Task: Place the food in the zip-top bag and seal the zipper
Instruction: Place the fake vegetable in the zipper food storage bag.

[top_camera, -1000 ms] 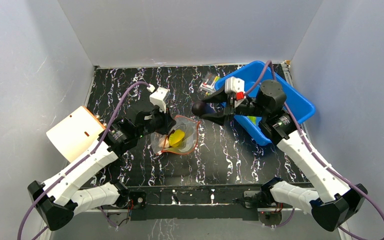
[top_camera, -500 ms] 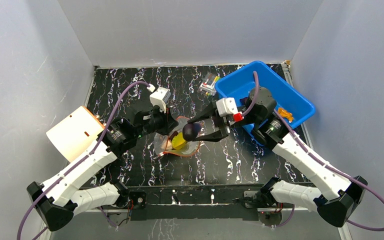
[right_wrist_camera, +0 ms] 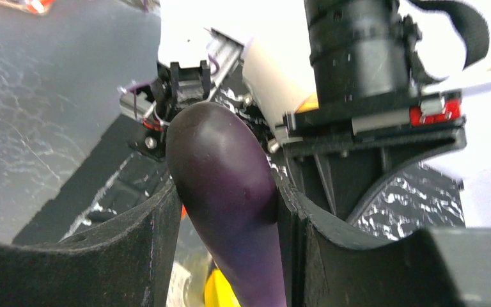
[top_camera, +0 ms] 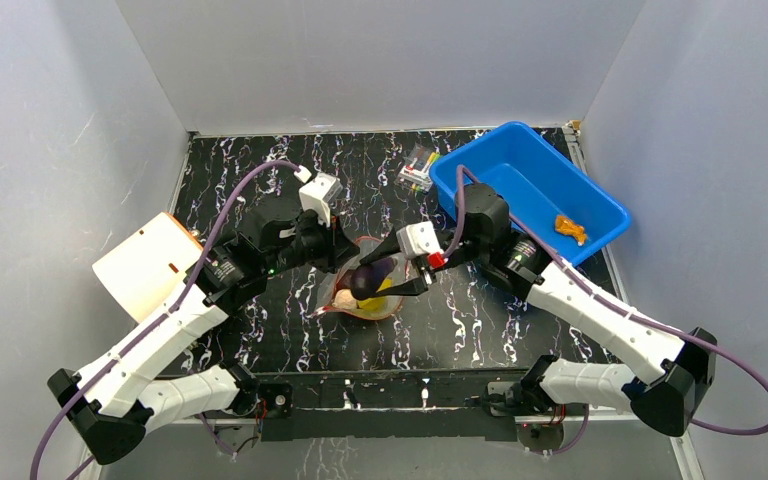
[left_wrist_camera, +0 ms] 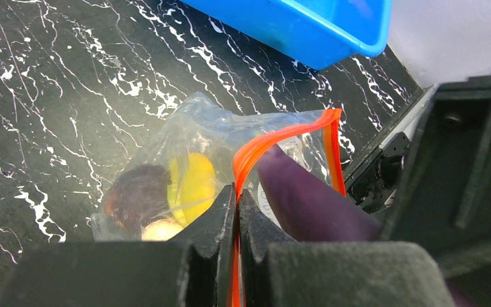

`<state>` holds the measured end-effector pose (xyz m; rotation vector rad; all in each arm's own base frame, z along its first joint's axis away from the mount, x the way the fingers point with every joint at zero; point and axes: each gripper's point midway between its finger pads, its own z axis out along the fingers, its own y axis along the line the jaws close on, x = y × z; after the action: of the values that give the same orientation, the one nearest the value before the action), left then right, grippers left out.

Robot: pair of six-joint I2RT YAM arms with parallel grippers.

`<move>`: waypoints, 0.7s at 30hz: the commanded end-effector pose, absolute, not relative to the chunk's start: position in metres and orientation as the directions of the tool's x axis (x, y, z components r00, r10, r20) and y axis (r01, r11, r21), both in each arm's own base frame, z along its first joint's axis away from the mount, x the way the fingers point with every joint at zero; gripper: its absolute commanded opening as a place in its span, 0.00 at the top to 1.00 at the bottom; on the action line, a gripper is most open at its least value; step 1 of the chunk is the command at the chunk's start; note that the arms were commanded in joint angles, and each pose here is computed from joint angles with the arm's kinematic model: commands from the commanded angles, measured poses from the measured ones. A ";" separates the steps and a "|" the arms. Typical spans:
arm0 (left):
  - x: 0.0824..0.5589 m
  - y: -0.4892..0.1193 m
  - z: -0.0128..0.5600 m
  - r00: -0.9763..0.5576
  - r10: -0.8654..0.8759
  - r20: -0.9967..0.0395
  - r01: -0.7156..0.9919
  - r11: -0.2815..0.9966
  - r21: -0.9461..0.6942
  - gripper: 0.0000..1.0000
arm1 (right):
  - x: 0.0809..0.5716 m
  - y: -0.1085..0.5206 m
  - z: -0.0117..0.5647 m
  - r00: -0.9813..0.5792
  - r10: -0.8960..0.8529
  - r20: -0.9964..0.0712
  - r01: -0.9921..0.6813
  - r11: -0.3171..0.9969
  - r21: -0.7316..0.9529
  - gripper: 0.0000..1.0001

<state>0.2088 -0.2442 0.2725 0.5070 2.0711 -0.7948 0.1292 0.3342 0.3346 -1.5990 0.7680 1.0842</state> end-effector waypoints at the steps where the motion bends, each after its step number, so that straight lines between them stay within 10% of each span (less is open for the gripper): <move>1: 0.201 -0.245 0.291 -0.536 0.078 -0.841 0.648 0.677 -0.350 1.00 | 0.149 0.333 0.314 0.479 -0.072 -0.875 -0.859 -0.243 -0.450 0.72; 21: 0.192 -0.246 0.301 -0.554 0.060 -0.830 0.650 0.655 -0.387 1.00 | 0.189 0.343 0.251 0.461 -0.357 -0.813 -0.887 -0.160 -0.433 0.74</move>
<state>0.1991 -0.2457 0.2736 0.5564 2.0856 -0.8267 0.1700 0.3390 0.2513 -1.7369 1.0500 0.8102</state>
